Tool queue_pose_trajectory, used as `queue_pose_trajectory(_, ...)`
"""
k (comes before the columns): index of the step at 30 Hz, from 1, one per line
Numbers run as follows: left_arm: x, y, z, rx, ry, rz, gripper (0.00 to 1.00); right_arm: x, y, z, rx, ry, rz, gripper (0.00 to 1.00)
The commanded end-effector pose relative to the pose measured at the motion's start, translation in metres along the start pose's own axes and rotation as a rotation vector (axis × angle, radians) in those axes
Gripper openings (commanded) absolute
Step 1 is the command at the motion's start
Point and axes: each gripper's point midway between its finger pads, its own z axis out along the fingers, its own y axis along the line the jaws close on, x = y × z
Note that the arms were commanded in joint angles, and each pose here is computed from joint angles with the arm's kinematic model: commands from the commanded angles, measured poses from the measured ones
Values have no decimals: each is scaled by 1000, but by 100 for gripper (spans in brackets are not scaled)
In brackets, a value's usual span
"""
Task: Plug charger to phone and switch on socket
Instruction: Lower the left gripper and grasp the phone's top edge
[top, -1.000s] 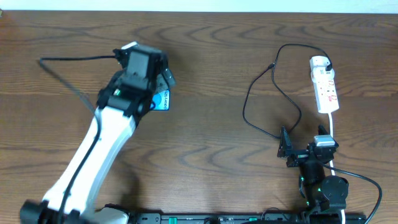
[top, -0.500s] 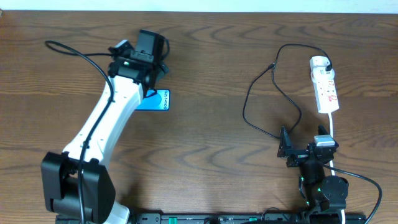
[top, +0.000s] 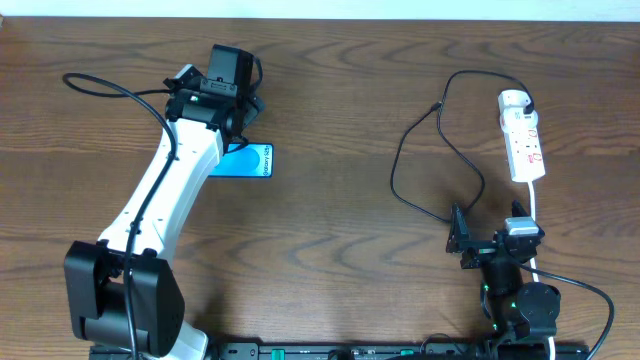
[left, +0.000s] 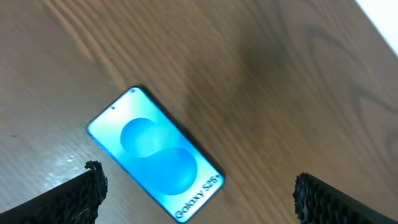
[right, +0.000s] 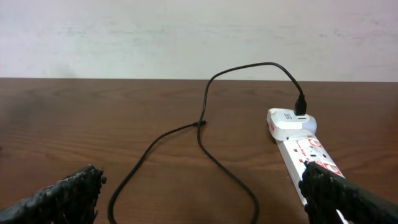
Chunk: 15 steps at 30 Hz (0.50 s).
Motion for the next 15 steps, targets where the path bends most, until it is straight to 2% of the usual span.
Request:
queue_pose_trajectory(1,0,-10,2,37,12,-20,97,1,0,0,1,4,-5,99)
queue_pose_trajectory(6,-4,-14,7,51,-2,-36,98,1,0,0,1,4,-5,99)
queue_pose_trajectory(15,-4,10,39,-40,51,-234,98,1,0,0,1,4,-5,99)
